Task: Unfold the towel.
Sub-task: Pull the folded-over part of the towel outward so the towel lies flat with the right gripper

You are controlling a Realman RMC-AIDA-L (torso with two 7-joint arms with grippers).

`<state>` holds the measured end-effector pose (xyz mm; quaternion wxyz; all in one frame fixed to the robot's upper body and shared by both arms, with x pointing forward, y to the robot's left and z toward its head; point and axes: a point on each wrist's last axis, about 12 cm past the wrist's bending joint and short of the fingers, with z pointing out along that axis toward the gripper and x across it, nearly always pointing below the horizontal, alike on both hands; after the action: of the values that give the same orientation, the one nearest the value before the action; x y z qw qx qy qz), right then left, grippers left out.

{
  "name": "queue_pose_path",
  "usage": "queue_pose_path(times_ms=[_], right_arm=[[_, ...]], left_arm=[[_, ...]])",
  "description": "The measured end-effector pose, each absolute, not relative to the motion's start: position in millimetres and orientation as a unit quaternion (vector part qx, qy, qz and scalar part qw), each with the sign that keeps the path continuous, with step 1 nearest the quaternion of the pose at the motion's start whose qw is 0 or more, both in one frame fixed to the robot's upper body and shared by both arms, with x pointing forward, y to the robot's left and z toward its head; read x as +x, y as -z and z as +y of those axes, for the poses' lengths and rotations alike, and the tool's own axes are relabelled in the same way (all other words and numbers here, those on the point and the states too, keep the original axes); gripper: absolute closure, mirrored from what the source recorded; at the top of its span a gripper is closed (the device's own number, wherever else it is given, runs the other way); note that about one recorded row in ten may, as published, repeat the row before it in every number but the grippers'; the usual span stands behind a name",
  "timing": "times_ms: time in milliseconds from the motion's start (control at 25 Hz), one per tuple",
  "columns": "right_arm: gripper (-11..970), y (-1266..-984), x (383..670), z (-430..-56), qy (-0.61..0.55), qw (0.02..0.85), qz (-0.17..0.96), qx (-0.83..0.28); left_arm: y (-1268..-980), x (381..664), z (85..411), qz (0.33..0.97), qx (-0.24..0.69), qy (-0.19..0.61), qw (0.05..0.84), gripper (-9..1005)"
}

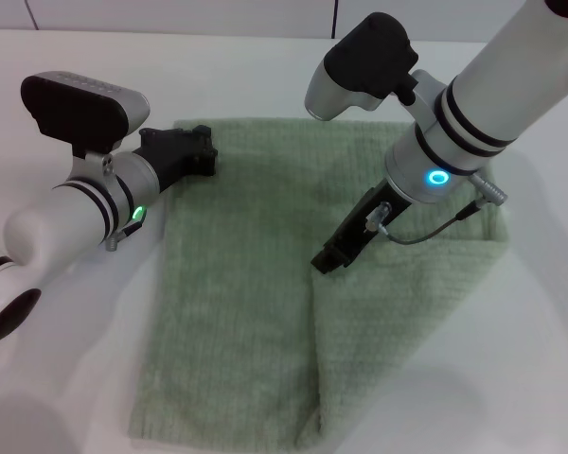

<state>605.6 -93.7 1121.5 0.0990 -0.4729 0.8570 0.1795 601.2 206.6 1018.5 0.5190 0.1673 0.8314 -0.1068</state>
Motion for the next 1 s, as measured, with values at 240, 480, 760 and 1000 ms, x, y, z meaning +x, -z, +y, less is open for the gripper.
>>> queue_pose_path(times_ms=[240, 480, 760, 1000], right_arm=[[743, -1121.6, 606.2, -94.0, -0.178, 0.098, 0.857, -0.473], [753, -1120.8, 605.8, -95.0, -0.177, 0.099, 0.852, -0.482], [791, -1120.0, 605.5, -95.3, -0.177, 0.101, 0.847, -0.490], [929, -1119.9, 605.5, -95.1, -0.178, 0.102, 0.847, -0.490]], left_arm=[[-1018.5, 601.1, 206.6, 0.831, 0.167, 0.107, 0.519, 998], [-1018.3, 600.9, 206.8, 0.831, 0.167, 0.107, 0.519, 998], [-1016.8, 599.2, 208.3, 0.833, 0.165, 0.106, 0.518, 998], [-1016.4, 598.7, 208.5, 0.833, 0.165, 0.106, 0.517, 998]])
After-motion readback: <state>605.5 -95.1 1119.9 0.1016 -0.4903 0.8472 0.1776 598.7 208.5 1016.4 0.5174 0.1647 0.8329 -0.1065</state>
